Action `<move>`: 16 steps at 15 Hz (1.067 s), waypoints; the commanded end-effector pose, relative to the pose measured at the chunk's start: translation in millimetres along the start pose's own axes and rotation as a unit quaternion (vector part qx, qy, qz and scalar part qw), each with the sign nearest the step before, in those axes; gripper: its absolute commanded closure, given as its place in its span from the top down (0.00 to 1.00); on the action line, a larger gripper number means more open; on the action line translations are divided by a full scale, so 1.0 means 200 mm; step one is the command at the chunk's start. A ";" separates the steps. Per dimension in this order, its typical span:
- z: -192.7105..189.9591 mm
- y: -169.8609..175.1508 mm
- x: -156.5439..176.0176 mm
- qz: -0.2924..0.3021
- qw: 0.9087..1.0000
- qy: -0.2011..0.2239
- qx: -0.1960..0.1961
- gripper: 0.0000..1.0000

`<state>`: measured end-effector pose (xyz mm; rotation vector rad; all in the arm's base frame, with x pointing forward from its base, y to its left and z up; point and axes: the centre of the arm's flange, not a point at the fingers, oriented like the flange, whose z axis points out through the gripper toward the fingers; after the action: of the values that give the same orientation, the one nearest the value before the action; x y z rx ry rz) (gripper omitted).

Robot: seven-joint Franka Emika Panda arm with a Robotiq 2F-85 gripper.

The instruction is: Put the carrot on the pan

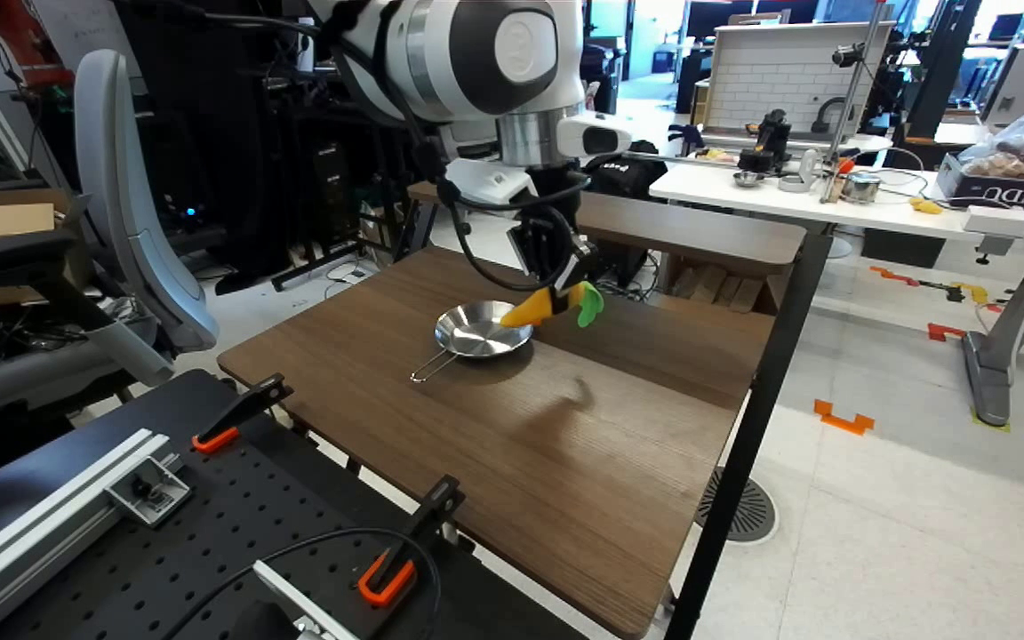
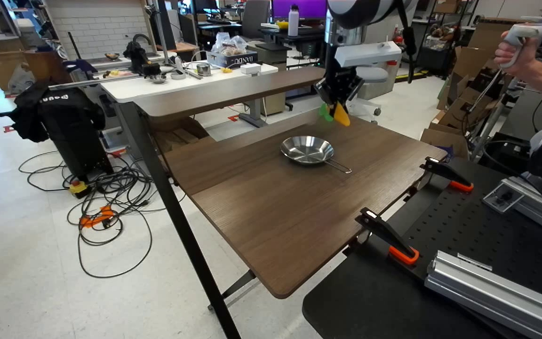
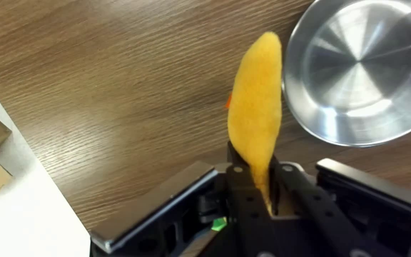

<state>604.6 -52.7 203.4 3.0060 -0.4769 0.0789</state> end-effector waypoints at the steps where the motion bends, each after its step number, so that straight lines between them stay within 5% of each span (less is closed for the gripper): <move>1: -0.16 -0.11 -0.14 -0.036 0.999 -0.006 0.007 0.03; 16: -0.04 -0.33 -0.23 -0.090 0.996 -0.022 0.013 0.03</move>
<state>578.0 18.6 208.6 3.0761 -0.2473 0.0004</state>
